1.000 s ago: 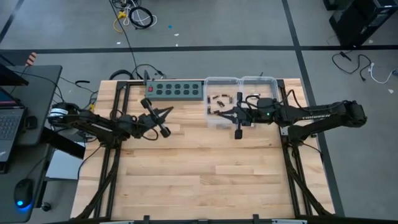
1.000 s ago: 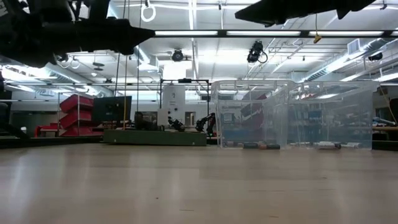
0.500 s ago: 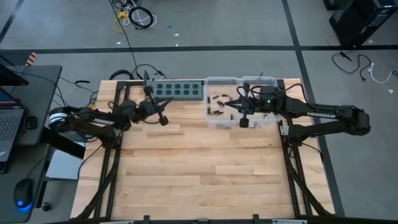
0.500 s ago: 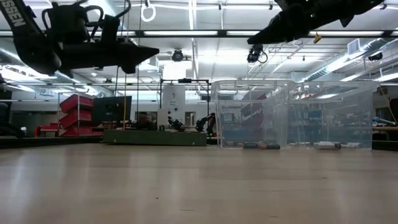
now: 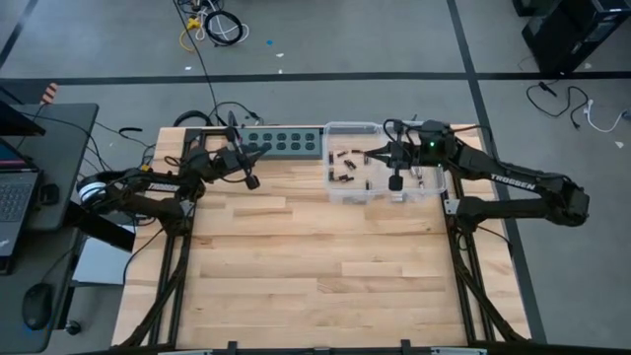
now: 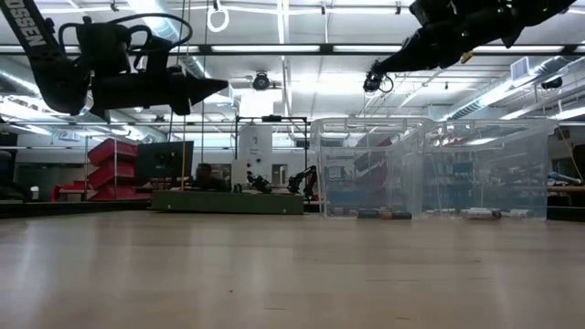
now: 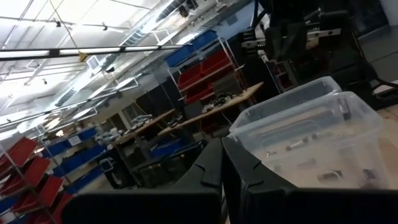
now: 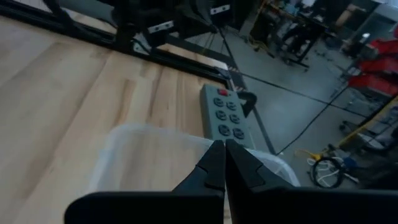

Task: Sort batteries
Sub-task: Return to Home Position

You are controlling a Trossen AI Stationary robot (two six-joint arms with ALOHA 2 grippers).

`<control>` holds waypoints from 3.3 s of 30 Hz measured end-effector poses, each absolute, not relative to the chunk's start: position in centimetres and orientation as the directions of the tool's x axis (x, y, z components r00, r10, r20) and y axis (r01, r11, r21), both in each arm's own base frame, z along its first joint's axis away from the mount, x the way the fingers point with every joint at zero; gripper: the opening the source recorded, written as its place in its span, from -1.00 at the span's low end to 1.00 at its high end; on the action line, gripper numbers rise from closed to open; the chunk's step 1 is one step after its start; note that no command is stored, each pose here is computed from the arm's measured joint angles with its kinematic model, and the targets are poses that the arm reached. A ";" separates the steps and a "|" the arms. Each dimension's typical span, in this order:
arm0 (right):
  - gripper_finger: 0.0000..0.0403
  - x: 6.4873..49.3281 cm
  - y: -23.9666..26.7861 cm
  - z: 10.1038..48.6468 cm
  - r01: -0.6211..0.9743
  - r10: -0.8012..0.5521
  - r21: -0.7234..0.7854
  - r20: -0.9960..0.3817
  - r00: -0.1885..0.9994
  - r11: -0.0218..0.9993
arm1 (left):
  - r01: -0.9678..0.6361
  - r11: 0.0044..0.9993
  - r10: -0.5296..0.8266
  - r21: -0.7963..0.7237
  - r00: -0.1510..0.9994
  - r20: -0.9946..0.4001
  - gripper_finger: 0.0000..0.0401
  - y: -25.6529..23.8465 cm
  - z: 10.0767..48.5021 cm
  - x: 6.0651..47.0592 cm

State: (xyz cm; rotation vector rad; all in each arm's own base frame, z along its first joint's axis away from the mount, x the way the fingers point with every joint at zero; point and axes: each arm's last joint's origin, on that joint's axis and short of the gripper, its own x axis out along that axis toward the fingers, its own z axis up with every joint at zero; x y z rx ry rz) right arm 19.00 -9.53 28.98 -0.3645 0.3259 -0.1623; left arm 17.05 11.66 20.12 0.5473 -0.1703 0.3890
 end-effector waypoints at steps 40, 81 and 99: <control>-1.00 10.8 -5.2 21.2 0.056 -0.023 -0.184 0.180 0.983 0.981 | -0.430 0.811 0.379 0.396 0.903 0.204 -0.99 12.8 19.6 16.4; -1.00 20.4 -4.1 23.6 -0.085 0.115 0.094 -0.385 0.916 0.992 | -0.280 0.913 0.183 0.298 0.932 0.313 -0.99 10.4 22.1 19.1; -1.00 14.5 0.7 23.7 -0.254 0.237 -0.071 -0.185 0.954 0.965 | -0.309 0.904 0.213 0.296 0.925 0.314 -0.99 10.5 22.0 19.1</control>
